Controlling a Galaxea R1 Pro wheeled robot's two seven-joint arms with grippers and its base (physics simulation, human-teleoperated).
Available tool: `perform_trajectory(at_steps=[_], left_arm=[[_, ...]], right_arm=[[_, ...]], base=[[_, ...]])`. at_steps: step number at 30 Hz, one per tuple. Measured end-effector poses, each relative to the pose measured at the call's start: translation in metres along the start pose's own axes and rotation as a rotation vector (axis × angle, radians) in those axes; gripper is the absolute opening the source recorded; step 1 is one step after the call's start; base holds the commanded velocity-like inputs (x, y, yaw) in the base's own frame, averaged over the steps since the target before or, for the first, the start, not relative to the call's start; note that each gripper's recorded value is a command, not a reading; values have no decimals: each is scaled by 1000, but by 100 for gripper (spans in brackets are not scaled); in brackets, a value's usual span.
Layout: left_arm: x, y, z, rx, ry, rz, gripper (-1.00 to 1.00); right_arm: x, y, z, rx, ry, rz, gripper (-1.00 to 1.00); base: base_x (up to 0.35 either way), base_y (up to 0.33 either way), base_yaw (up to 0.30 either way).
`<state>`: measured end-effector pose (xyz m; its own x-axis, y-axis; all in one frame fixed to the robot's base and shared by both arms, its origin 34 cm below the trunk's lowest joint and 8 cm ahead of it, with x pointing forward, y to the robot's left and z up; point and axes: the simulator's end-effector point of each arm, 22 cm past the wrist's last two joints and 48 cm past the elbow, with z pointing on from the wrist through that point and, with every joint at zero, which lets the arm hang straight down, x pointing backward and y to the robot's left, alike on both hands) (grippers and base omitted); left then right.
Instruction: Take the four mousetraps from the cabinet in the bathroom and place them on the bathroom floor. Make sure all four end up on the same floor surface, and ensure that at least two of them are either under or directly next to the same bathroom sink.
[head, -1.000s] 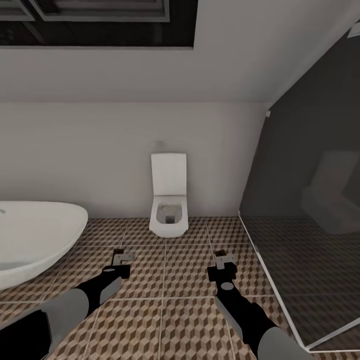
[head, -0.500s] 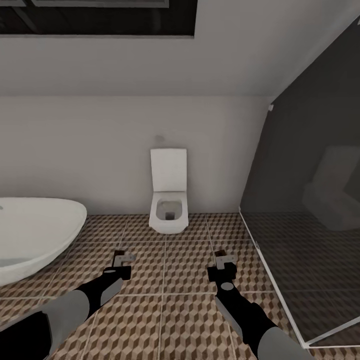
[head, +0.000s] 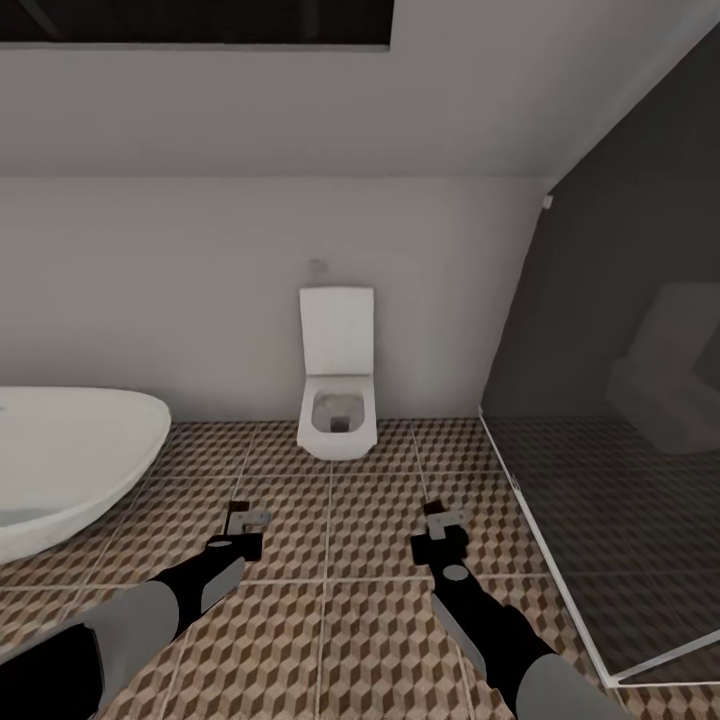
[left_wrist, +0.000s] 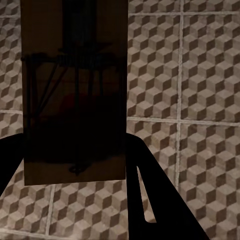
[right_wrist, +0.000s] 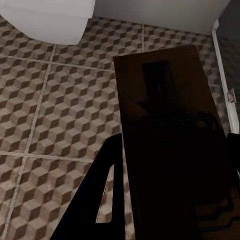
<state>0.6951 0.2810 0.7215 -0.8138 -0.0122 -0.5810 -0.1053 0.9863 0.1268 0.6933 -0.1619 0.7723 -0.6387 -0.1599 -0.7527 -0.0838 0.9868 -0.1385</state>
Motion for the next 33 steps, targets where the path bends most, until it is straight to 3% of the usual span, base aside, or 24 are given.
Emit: perform_trajectory(at_steps=[33], left_arm=[[44, -9, 50, 1, 53, 9, -100]], right_arm=[[52, 12, 41, -25, 52, -3, -100]], base=[[0, 0, 0]])
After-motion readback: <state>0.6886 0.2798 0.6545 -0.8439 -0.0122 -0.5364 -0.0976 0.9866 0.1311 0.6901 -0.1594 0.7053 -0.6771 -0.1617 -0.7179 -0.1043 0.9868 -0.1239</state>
